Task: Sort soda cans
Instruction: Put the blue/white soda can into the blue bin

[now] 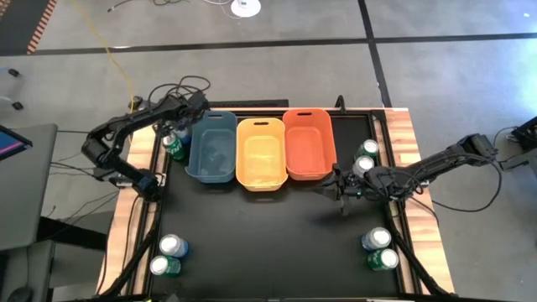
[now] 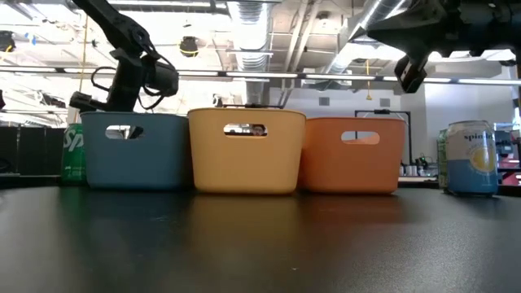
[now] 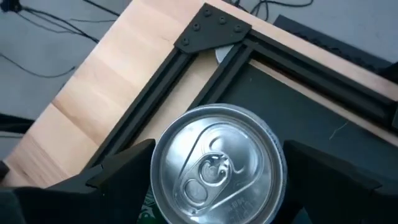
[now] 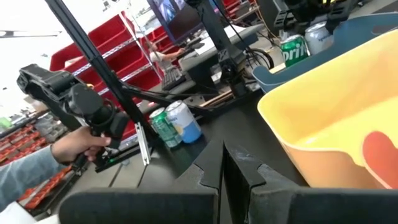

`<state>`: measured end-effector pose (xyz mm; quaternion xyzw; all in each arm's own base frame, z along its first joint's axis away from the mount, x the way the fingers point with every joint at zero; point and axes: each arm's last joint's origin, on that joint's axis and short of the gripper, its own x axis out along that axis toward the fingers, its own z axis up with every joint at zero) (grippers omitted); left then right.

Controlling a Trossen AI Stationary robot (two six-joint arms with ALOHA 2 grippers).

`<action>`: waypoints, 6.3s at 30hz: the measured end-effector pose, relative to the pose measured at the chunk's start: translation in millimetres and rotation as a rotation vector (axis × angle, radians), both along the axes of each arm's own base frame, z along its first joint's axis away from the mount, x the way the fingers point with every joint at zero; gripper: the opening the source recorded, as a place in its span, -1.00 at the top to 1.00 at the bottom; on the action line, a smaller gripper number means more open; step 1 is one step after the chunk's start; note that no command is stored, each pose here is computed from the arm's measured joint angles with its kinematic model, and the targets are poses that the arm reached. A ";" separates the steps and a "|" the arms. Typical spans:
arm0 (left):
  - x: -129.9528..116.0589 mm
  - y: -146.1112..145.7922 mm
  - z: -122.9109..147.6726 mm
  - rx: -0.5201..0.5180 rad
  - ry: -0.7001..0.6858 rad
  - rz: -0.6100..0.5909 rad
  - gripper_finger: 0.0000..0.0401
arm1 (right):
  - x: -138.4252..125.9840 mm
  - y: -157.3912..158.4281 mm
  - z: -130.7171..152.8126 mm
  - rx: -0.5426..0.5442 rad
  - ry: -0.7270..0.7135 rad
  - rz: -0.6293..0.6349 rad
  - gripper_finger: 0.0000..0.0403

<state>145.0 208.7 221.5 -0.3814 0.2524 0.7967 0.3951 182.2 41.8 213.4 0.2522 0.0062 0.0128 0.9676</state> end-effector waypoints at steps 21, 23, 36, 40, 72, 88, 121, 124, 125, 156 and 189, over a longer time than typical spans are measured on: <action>0.5 -1.2 8.2 -0.021 0.019 -0.155 -0.50 | 1.1 -4.9 -0.1 -0.051 0.000 -0.024 0.83; -1.9 -6.3 18.4 0.008 0.007 -0.181 -0.50 | 1.0 -4.8 -0.7 -0.051 0.006 -0.023 0.83; -18.8 -68.2 108.8 0.285 -0.135 -0.465 -0.50 | 2.0 -9.7 -1.4 -0.053 0.014 -0.050 0.83; -12.5 -83.5 132.1 0.341 -0.159 -0.590 -0.50 | 2.8 -15.3 -1.4 -0.052 0.015 -0.080 0.83; 89.5 -14.0 17.8 -0.008 0.192 -0.700 -0.69 | 2.1 -19.4 -15.6 -0.010 0.159 -0.106 0.83; 89.7 -10.8 13.3 0.001 0.135 -0.623 -0.70 | 2.0 -18.0 -15.5 0.018 0.157 -0.101 0.83; 0.4 -186.8 143.9 0.016 -0.242 -1.393 -0.71 | 1.7 -16.0 -15.1 0.023 0.153 -0.088 0.83; -14.7 -215.1 148.1 -0.018 -0.365 -1.453 -0.71 | 1.6 -16.0 -15.5 0.022 0.158 -0.088 0.83; -18.1 -222.7 148.7 -0.030 -0.395 -1.467 -0.71 | 1.6 -16.0 -15.5 0.022 0.157 -0.088 0.83; -12.5 -401.4 66.8 -0.499 -0.163 -1.432 -0.71 | 1.4 -15.3 -15.0 0.074 0.149 -0.117 0.83; -13.4 -434.9 22.3 -0.531 0.064 -1.298 -0.59 | 1.6 -13.6 -12.3 0.079 0.123 -0.106 0.83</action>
